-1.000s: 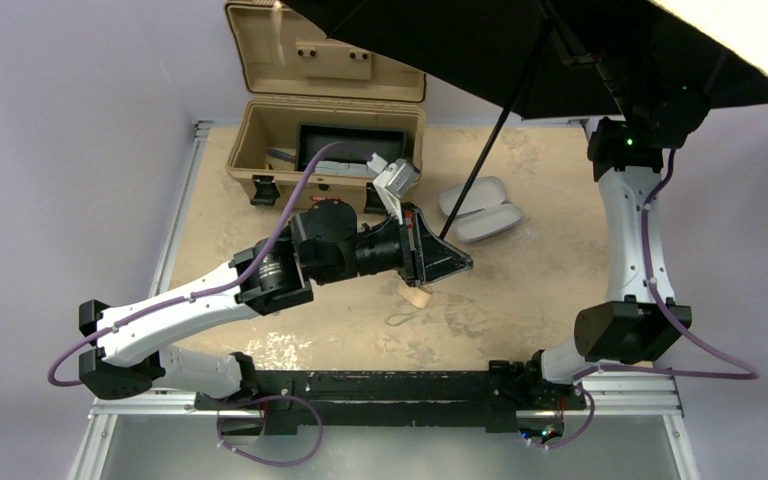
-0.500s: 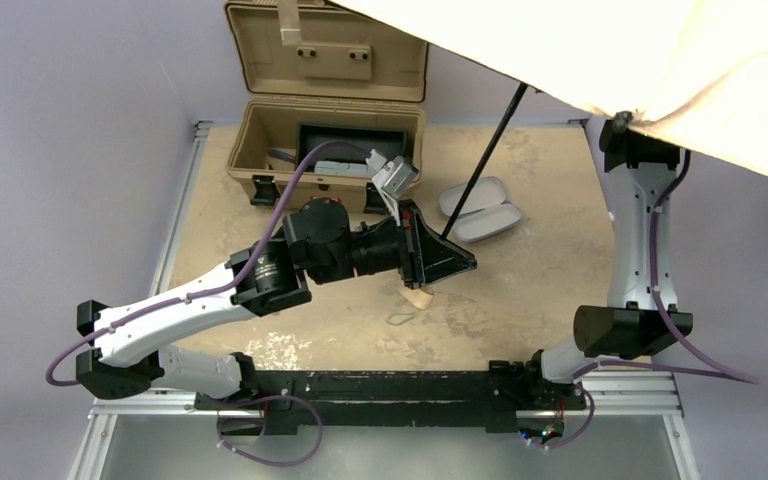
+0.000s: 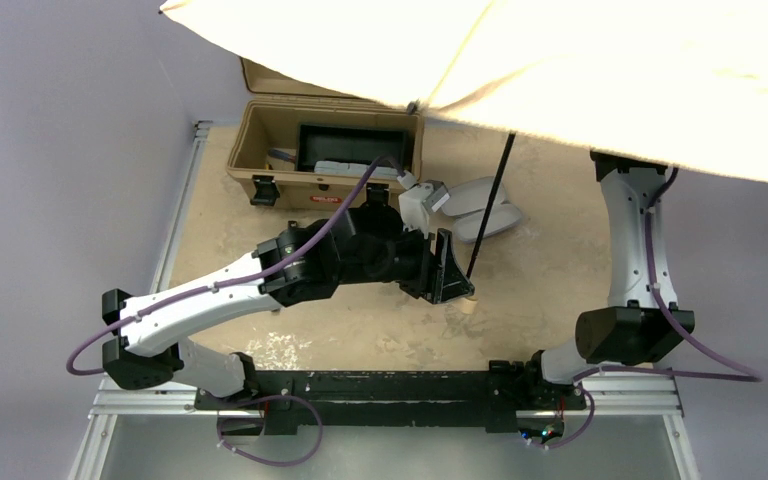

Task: Open the umbrella

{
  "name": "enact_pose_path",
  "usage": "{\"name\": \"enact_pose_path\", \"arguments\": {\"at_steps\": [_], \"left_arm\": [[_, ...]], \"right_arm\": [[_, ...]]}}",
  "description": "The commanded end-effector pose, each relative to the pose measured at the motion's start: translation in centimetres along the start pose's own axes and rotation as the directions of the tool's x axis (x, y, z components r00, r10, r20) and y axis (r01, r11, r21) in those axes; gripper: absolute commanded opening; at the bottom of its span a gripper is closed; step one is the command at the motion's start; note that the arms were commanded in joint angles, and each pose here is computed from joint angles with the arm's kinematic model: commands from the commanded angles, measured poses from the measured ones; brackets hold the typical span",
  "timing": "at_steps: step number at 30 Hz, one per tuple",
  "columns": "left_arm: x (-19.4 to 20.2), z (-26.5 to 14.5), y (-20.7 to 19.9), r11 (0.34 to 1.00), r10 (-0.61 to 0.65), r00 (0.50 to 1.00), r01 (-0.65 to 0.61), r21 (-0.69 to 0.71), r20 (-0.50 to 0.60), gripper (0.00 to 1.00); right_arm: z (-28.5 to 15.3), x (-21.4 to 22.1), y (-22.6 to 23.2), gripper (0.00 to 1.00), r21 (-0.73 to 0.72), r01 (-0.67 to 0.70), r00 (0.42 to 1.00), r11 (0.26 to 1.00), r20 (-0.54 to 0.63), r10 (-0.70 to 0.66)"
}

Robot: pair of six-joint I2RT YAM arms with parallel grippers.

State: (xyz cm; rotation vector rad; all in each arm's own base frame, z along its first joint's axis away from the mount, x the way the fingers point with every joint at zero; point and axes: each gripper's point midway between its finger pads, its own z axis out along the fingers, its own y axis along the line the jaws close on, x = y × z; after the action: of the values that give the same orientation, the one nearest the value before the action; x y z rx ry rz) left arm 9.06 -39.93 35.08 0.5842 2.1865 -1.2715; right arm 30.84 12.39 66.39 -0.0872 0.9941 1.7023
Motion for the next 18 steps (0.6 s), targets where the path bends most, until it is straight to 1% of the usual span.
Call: {"name": "enact_pose_path", "arguments": {"at_steps": [1, 3, 6, 8, 9, 14, 16, 18], "left_arm": [[6.7, -3.1, 3.2, 0.993, -0.021, 0.968, -0.009, -0.118, -0.250, 0.64], [6.1, -3.6, 3.1, 0.993, -0.017, 0.973, -0.011, -0.120, -0.229, 0.72], [5.2, -4.0, 2.6, 0.994, -0.007, 0.979, -0.016, -0.110, -0.201, 0.80], [4.7, -4.3, 2.1, 0.995, 0.001, 0.982, -0.021, -0.101, -0.190, 0.89], [4.4, -4.3, 1.9, 0.995, 0.007, 0.983, -0.025, -0.094, -0.183, 0.91], [3.1, -3.2, 0.3, 0.999, 0.044, 0.990, -0.046, -0.011, -0.137, 0.93], [3.2, -2.1, 0.0, 0.998, 0.057, 0.988, -0.056, 0.012, -0.144, 0.91], [4.3, -0.7, 0.4, 0.998, 0.063, 0.982, -0.060, 0.022, -0.180, 0.87]], "right_arm": [[0.3, -3.0, 3.9, 0.00, -0.068, 0.183, 0.967, 0.981, 0.190, -0.167], [0.1, -2.7, 3.8, 0.00, -0.062, 0.188, 0.967, 0.980, 0.187, -0.174], [-0.2, -2.2, 3.6, 0.00, -0.060, 0.189, 0.967, 0.980, 0.185, -0.175], [0.0, -1.8, 3.5, 0.00, -0.060, 0.191, 0.968, 0.980, 0.177, -0.178], [0.0, -1.8, 3.6, 0.00, -0.055, 0.195, 0.967, 0.979, 0.177, -0.183], [0.0, -1.5, 4.2, 0.00, -0.061, 0.169, 0.968, 0.984, 0.199, -0.154], [-0.1, -1.7, 4.6, 0.00, -0.071, 0.147, 0.968, 0.987, 0.215, -0.129], [0.0, -2.2, 5.2, 0.00, -0.087, 0.139, 0.965, 0.986, 0.237, -0.115]]}}
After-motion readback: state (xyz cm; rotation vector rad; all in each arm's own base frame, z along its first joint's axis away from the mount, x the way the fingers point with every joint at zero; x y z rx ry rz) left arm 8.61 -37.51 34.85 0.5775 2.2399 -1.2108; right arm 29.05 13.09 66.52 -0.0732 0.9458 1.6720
